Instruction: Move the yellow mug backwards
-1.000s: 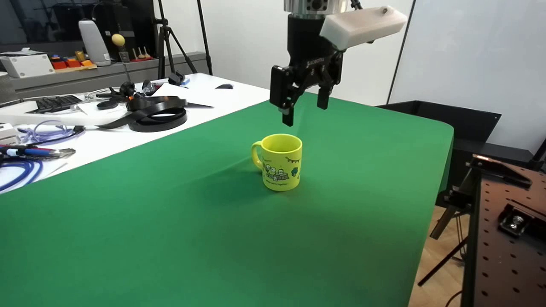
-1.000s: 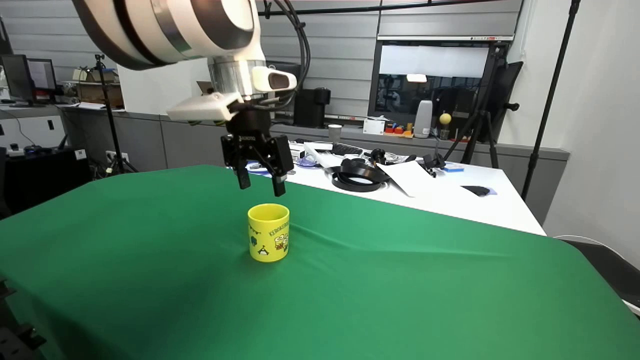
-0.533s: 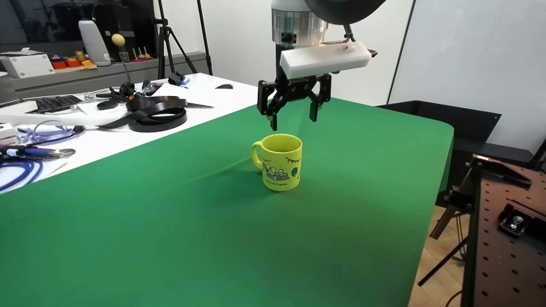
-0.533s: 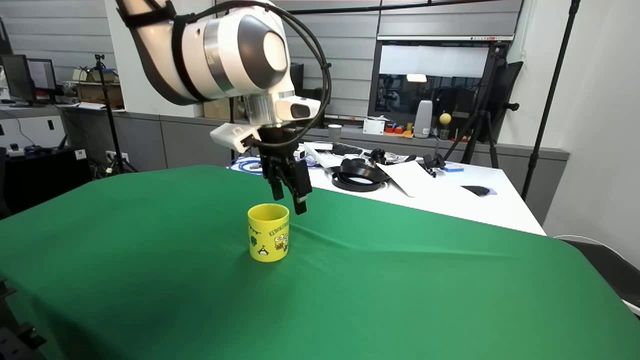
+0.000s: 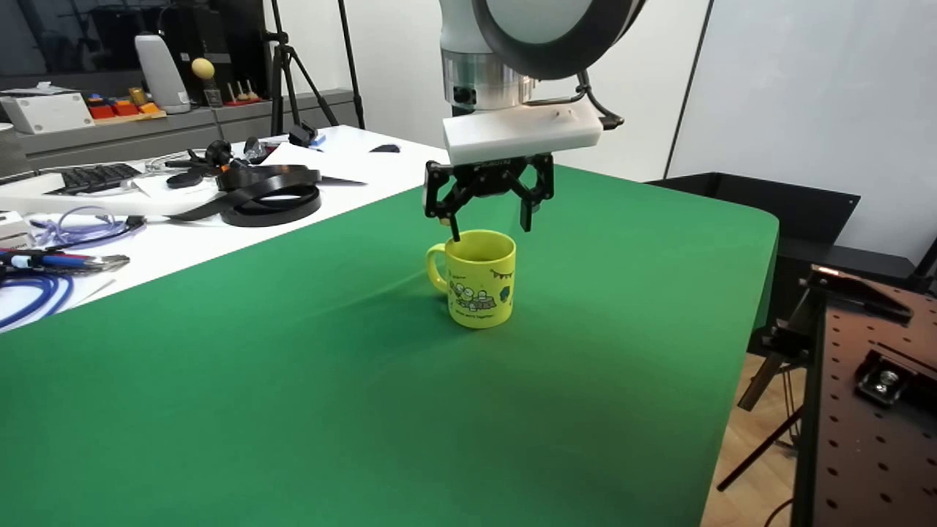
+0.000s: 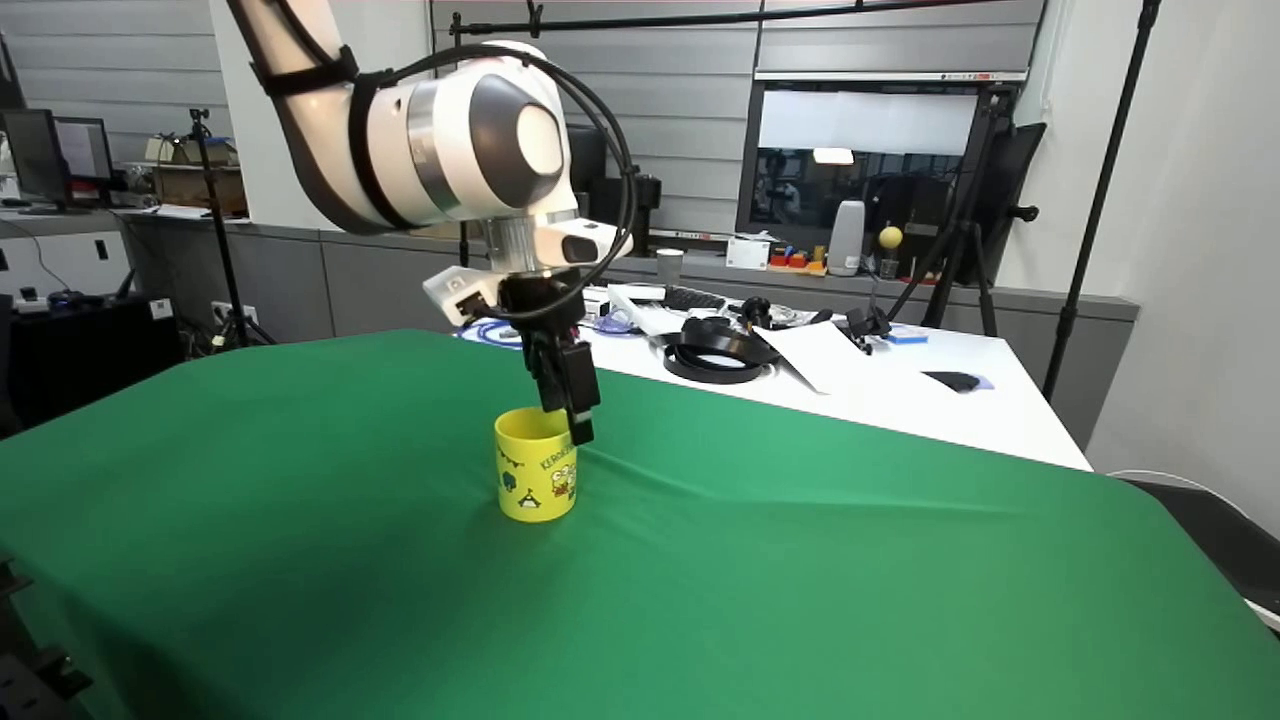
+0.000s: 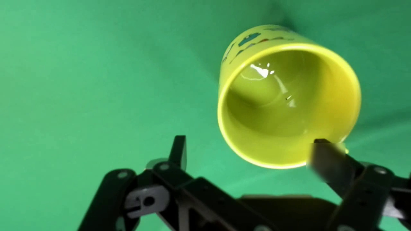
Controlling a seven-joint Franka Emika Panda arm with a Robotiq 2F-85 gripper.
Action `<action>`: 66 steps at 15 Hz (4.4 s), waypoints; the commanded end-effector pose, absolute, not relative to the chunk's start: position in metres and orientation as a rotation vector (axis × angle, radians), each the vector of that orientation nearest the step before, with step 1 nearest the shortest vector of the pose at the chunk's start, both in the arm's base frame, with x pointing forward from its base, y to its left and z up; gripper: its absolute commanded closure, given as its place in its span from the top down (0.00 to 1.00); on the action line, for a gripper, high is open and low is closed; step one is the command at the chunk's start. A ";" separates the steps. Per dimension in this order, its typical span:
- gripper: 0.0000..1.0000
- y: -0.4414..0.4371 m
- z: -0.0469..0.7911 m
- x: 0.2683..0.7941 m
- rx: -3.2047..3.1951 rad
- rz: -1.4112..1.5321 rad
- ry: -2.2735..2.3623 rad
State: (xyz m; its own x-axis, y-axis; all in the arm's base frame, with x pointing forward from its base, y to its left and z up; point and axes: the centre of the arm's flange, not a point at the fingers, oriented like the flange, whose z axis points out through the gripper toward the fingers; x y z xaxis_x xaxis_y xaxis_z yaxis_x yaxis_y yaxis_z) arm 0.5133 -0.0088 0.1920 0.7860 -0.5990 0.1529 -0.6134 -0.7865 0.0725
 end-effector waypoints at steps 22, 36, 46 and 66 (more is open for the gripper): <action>0.17 -0.017 0.180 0.481 2.844 -0.015 -1.119; 0.03 -0.028 0.198 0.519 2.852 0.099 -1.186; 0.03 -0.041 0.179 0.555 2.838 0.116 -1.348; 1.00 -0.031 0.239 0.529 2.920 -0.100 -1.130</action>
